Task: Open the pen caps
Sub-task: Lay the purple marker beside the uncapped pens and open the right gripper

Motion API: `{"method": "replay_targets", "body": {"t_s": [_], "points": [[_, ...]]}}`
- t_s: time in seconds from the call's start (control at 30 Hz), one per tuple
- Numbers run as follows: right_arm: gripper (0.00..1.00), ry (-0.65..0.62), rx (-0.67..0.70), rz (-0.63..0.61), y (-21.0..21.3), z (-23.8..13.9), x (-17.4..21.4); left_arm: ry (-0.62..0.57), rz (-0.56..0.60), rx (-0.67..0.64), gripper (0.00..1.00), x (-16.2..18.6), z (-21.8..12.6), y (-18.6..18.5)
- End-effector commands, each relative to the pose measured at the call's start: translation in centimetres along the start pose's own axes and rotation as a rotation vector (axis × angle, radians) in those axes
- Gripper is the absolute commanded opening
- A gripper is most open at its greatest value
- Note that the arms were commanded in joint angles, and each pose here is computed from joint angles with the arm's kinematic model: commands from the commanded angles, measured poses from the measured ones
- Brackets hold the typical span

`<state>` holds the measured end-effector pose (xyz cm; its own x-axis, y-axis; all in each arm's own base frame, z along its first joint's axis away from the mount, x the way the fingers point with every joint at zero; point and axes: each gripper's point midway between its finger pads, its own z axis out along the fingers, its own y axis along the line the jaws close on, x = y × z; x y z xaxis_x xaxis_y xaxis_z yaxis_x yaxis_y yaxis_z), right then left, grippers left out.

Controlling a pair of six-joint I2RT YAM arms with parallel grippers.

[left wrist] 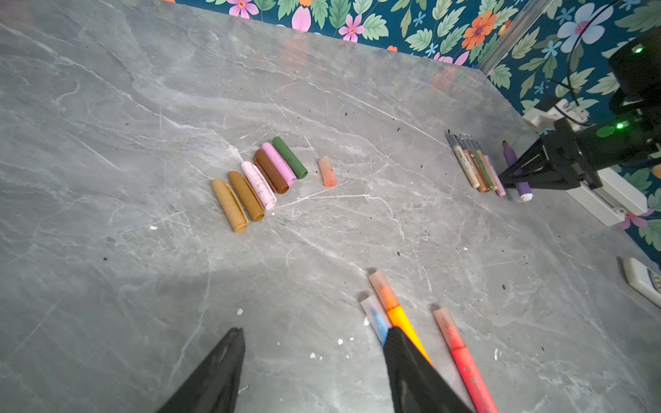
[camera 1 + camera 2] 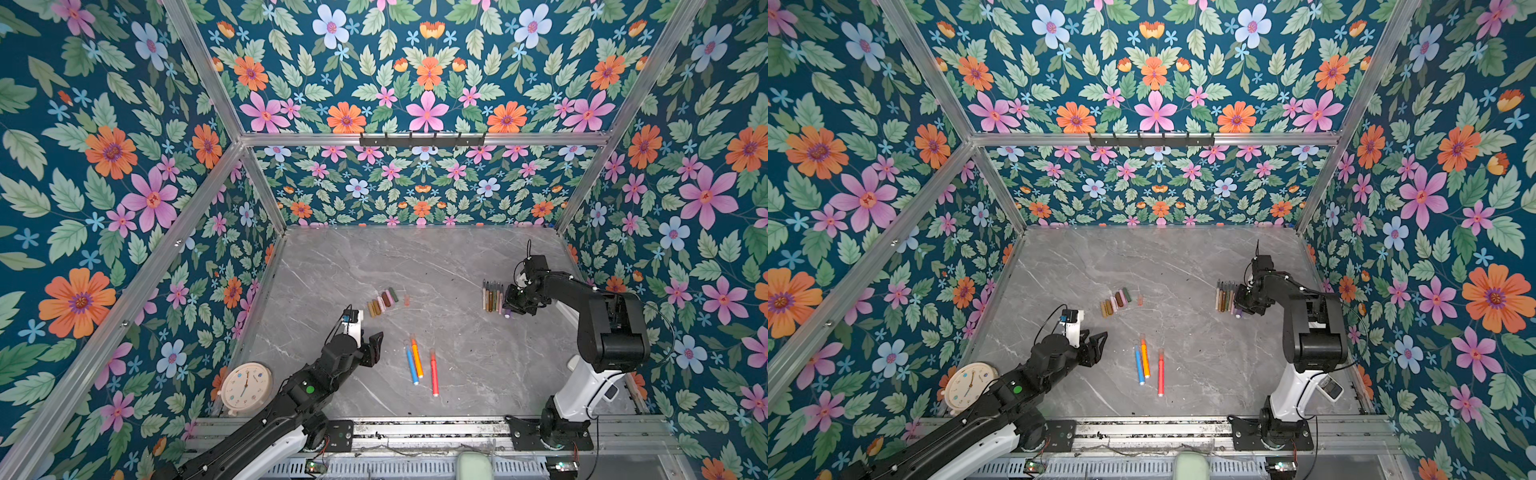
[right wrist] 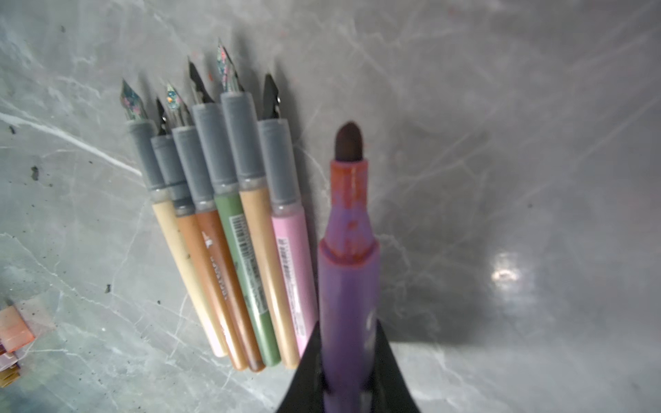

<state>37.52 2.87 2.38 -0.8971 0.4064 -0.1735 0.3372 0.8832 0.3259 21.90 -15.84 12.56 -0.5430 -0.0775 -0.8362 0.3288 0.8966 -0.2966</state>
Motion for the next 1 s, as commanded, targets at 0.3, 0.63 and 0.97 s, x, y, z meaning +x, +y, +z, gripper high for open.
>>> {"method": "replay_targets", "body": {"t_s": [0.3, 0.63, 0.97], "points": [[0.28, -0.016, -0.037, 0.013, 0.7, -0.2, -0.8, -0.026, 0.015, 0.001, 0.66, -0.7, 0.4, -0.2], [0.3, -0.041, -0.122, -0.01, 2.3, -1.5, -0.8, -0.026, 0.016, -0.01, 0.66, -0.6, 0.5, 0.0], [0.3, -0.085, -0.18, -0.043, 3.4, -5.1, 2.2, -0.01, 0.02, -0.028, 0.65, -0.4, 0.9, 0.1]]}}
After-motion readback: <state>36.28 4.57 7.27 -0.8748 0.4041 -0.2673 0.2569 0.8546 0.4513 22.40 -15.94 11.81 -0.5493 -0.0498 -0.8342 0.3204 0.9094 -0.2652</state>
